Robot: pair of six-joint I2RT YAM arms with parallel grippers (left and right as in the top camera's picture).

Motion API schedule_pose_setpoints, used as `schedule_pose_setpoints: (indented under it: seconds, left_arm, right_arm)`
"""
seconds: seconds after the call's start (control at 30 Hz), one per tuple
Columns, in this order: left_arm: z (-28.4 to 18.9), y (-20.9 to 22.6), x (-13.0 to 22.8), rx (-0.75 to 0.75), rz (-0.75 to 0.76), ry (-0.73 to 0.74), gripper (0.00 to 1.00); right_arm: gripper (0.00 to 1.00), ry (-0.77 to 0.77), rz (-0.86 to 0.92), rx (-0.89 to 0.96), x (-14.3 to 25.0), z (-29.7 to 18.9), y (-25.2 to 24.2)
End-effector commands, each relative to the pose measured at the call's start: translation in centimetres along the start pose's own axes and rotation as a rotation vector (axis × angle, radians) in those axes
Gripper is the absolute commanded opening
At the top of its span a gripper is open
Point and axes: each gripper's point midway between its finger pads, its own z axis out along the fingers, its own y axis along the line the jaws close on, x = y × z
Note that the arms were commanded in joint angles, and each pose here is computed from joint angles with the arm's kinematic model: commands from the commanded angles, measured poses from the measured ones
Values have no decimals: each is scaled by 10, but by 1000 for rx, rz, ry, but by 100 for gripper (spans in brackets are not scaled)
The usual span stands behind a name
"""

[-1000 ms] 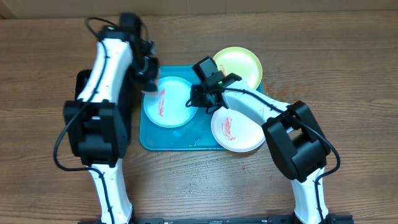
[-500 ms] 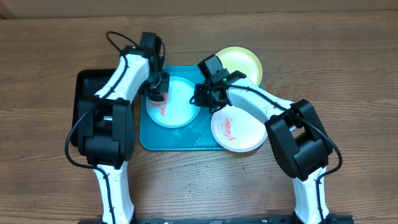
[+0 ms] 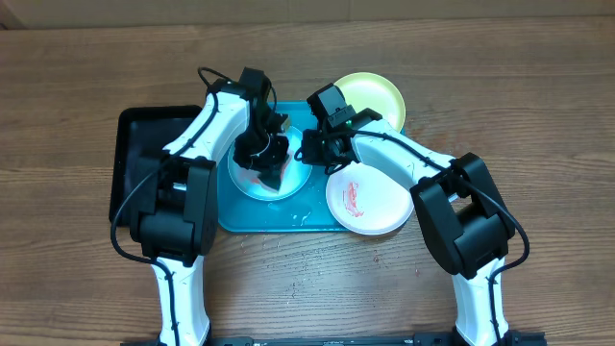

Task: Clean dirty plates on tray and stack at the side
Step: 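Scrub the light blue plate with the sponge in the left gripper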

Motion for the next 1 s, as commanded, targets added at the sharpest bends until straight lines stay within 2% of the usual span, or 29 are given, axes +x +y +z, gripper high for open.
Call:
schedule_pose_setpoints:
  seconds: [0.0,0.1,0.13,0.23,0.37,0.57,0.67,0.87,0.97]
  left_arm:
    - [11,21,15,-60,-12,67,4]
    - [-1,75,18,-360,-141,64,4]
    - [-12,99,19,-515,-207,42,4]
    - [-33,128,19,-729,-305,-13,4]
    - [-41,134,10,-801,-313,-69,4]
    - [-37,121,-10,-794,-285,-146,4]
    - [-23,100,-24,-681,-233,-172,4]
    - [16,-4,-45,-70,103,-163,4]
    - [15,-32,-45,94,157,-171,4]
  right_arm:
    - [4,1,11,13,0,2,-4]
    - [4,1,11,13,1,2,-3]
    - [4,1,11,13,0,2,-4]
    - [4,1,11,13,0,2,-4]
    - [4,0,11,12,0,2,-3]
    - [4,-1,11,11,0,2,-3]
    - [4,-1,11,11,0,2,-3]
    - [4,1,11,11,0,2,-3]
    - [4,3,12,12,1,2,-3]
